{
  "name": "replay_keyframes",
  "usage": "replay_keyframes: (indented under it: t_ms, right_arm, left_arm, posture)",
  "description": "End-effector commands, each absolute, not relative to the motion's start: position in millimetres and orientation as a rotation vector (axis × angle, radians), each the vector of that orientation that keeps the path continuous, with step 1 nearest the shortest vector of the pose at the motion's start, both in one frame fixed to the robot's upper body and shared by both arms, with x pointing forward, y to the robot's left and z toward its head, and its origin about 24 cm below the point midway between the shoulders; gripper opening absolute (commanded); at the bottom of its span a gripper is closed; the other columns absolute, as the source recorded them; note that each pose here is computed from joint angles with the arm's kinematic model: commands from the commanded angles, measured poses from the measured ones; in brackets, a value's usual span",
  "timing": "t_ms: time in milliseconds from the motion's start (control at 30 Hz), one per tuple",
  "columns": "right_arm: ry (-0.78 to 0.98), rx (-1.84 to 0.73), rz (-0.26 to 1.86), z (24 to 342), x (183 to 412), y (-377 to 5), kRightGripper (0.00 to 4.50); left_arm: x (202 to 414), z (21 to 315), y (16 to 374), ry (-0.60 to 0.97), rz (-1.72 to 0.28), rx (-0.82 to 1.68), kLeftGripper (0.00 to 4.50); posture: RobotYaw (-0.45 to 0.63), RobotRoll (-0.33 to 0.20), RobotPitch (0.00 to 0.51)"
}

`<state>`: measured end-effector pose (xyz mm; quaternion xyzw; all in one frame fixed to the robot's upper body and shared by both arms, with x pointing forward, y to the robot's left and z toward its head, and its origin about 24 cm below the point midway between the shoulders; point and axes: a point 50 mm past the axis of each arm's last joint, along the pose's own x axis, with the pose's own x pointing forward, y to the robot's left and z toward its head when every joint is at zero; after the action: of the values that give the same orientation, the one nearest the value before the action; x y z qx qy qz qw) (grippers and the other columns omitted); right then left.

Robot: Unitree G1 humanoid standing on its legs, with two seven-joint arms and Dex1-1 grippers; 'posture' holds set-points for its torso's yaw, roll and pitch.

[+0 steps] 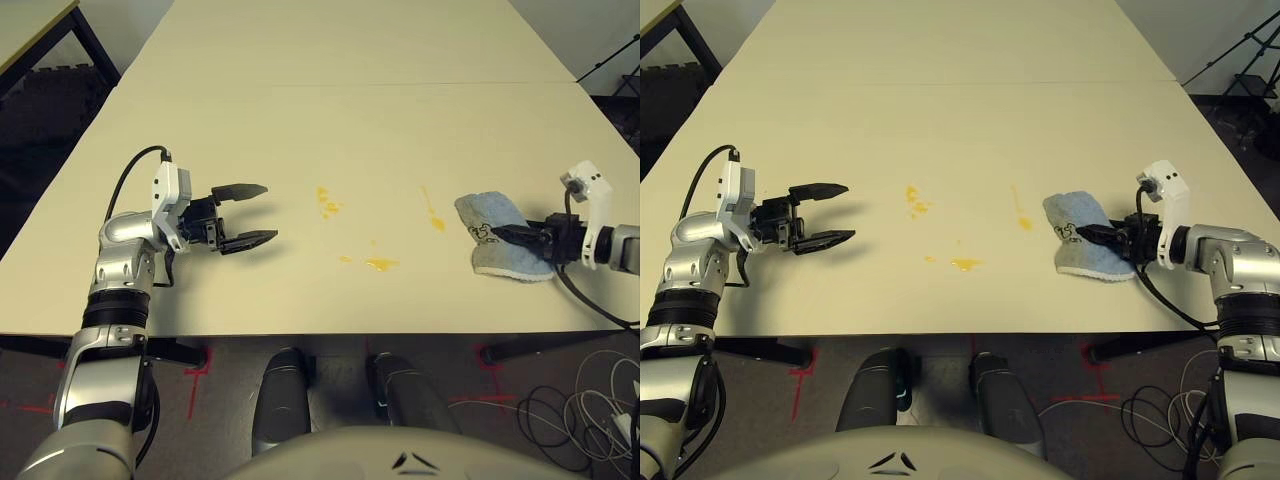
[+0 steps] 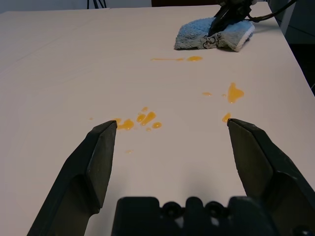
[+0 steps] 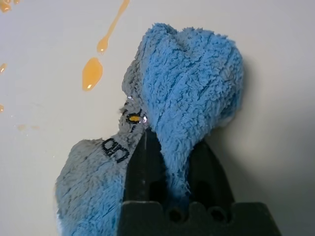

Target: Wipe the water off the table with a rag.

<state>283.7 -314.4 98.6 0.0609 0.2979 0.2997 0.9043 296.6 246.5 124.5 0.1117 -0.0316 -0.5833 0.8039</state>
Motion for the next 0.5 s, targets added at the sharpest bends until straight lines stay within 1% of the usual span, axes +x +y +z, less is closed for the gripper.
replay_keyframes:
  t_ms: [33, 267, 400, 500]
  right_arm:
    - [0.571, 0.195, 0.581, 104.4, 288.6, -320.2, 0.27]
    - [0.357, 0.309, 0.567, 143.7, 309.0, -324.8, 0.27]
    - [0.280, 0.352, 0.555, 156.7, 319.6, -321.3, 0.27]
    - [0.252, 0.369, 0.537, 159.7, 326.2, -318.1, 0.26]
  left_arm:
    - [291.7, 118.9, 250.4, -0.042, -1.252, 0.247, 4.50]
    - [285.8, 119.1, 255.3, -0.032, -1.244, 0.253, 4.50]
    - [281.9, 117.2, 256.3, -0.020, -1.245, 0.254, 4.50]
    - [279.3, 115.9, 258.2, -0.005, -1.242, 0.259, 4.50]
  posture:
    - [0.05, 0.000, 0.140]
    - [0.09, 0.000, 0.139]
    - [0.10, 0.000, 0.139]
    - [0.10, 0.000, 0.139]
